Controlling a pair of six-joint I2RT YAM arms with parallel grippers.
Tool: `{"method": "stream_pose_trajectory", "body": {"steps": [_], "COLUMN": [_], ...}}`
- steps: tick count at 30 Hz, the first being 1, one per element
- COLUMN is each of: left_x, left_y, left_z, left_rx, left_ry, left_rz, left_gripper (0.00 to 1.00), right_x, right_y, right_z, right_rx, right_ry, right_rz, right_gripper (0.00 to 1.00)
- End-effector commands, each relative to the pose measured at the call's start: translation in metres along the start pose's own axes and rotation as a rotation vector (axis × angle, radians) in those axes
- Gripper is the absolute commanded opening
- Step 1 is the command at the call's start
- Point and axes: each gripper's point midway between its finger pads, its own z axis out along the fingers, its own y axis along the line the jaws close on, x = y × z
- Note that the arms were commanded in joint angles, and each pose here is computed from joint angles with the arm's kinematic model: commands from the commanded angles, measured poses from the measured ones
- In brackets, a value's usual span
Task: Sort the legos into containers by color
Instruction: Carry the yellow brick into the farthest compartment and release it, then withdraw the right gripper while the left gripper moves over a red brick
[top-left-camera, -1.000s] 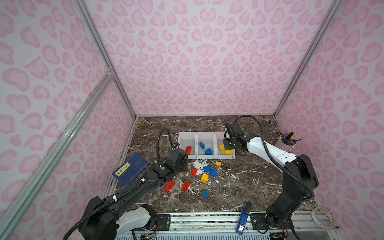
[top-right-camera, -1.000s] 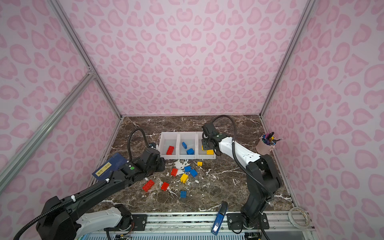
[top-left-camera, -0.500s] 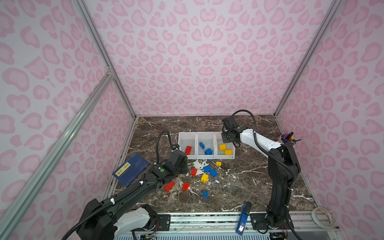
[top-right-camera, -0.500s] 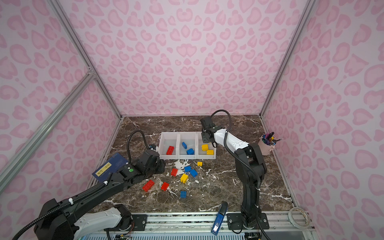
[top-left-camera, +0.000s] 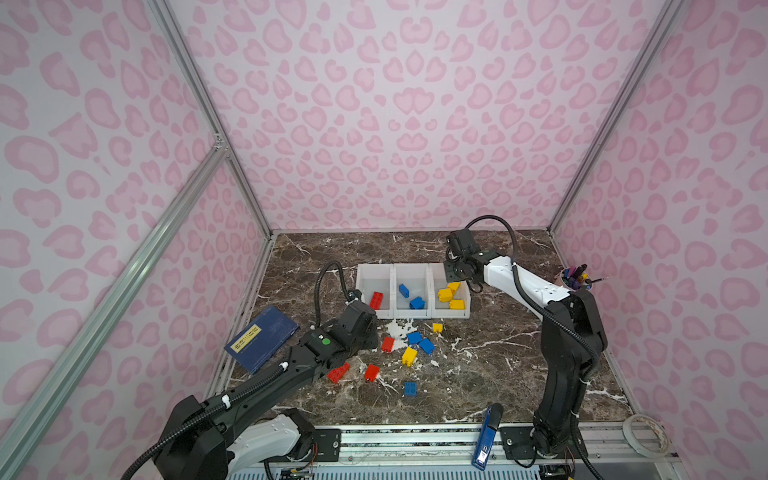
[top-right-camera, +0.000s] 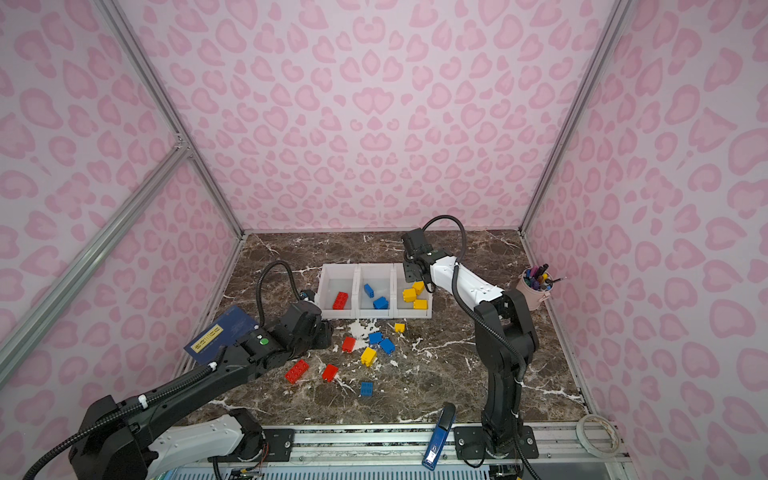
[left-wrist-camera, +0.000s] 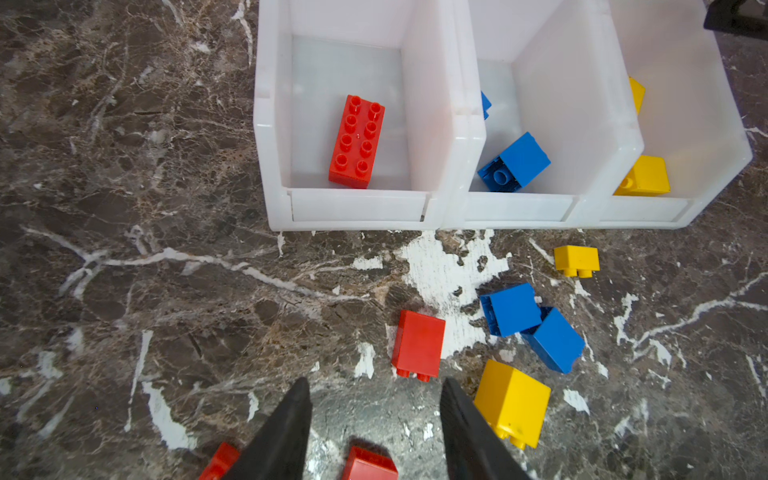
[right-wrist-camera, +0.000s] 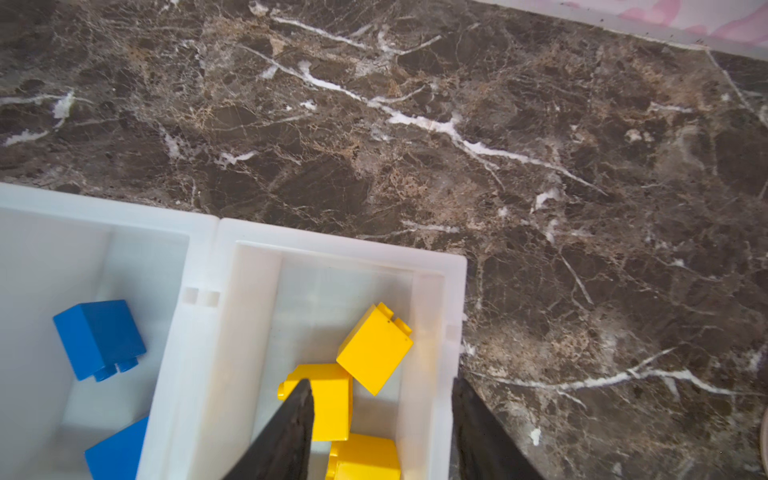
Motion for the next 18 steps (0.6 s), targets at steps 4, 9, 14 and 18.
{"method": "stream_pose_trajectory", "body": {"steps": [4,9,14,18], "left_x": [0.003,0.005,0.013,0.024], "left_y": [-0.008,-0.011,-0.008,-0.004], "left_z": [0.000,-0.001,0.002,0.007], "left_rx": [0.019,0.022,0.006,-0.018], "left_ry": [0.011,0.013,0.040,0.078], "left_rz": [0.040,0.054,0.073,0.082], "left_gripper": [0.54,0.54,0.54,0.54], "right_x": [0.004,0.010,0.021,0.037], "right_y": [0.002,0.000,0.002,0.004], "right_z": [-0.008,-0.016,-0.031,-0.046], "right_rx": [-0.024,-0.038,-0.069,-0.096], "right_ry": [0.004,0.007,0.005,0.012], "right_rz": [0.006,0.012,0.011,0.006], "right_gripper": [0.55,0.55,0.55,0.55]}}
